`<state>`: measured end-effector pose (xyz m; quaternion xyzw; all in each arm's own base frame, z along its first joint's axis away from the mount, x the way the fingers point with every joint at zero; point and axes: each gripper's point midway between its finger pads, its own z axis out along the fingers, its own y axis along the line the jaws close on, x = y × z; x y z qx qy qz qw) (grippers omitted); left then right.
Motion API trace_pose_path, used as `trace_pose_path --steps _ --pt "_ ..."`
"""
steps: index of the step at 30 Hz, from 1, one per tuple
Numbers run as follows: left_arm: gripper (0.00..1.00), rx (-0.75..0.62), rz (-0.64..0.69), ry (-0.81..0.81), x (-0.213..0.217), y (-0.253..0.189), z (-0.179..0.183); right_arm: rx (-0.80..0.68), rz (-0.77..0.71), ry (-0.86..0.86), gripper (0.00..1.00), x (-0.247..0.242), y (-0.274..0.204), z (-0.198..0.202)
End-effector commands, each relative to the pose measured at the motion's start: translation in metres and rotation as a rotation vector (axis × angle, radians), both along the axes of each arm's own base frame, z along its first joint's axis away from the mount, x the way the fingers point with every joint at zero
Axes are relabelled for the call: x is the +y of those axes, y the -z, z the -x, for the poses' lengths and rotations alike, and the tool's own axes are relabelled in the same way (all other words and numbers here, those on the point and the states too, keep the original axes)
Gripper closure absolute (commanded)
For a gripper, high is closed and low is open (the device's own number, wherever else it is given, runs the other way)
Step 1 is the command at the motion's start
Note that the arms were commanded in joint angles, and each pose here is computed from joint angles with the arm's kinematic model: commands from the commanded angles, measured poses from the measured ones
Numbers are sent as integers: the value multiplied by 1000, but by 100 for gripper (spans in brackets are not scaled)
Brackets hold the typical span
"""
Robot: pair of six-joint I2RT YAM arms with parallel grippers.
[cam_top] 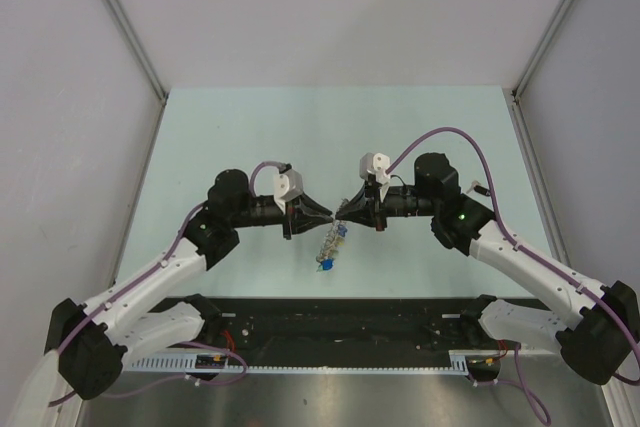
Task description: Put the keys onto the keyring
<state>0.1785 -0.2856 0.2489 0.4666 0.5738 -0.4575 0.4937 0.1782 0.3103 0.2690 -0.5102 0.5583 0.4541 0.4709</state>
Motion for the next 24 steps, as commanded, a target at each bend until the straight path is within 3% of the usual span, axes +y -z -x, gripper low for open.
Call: trace_pose_path --steps 1,6,10,12,16,19,24 --pt "80 -34 38 14 -4 -22 -2 -114 -87 -25 100 3 -41 3" --pt "85 -29 45 24 -6 -23 -1 -107 -78 -25 100 5 -38 4" --pt "100 -36 50 36 -7 -23 1 -94 -68 -22 100 7 -34 4" --pt "100 -39 50 4 -5 -25 -2 -75 -67 6 100 4 -34 -1" --pt "100 -44 23 -97 5 -22 -13 -63 -73 132 67 -13 -48 -17" --pt "100 -72 -5 -151 13 -22 -18 -40 -27 286 52 -36 -54 -34" --pt "100 -122 -57 -191 27 -20 -17 51 74 588 41 -83 -39 -71"
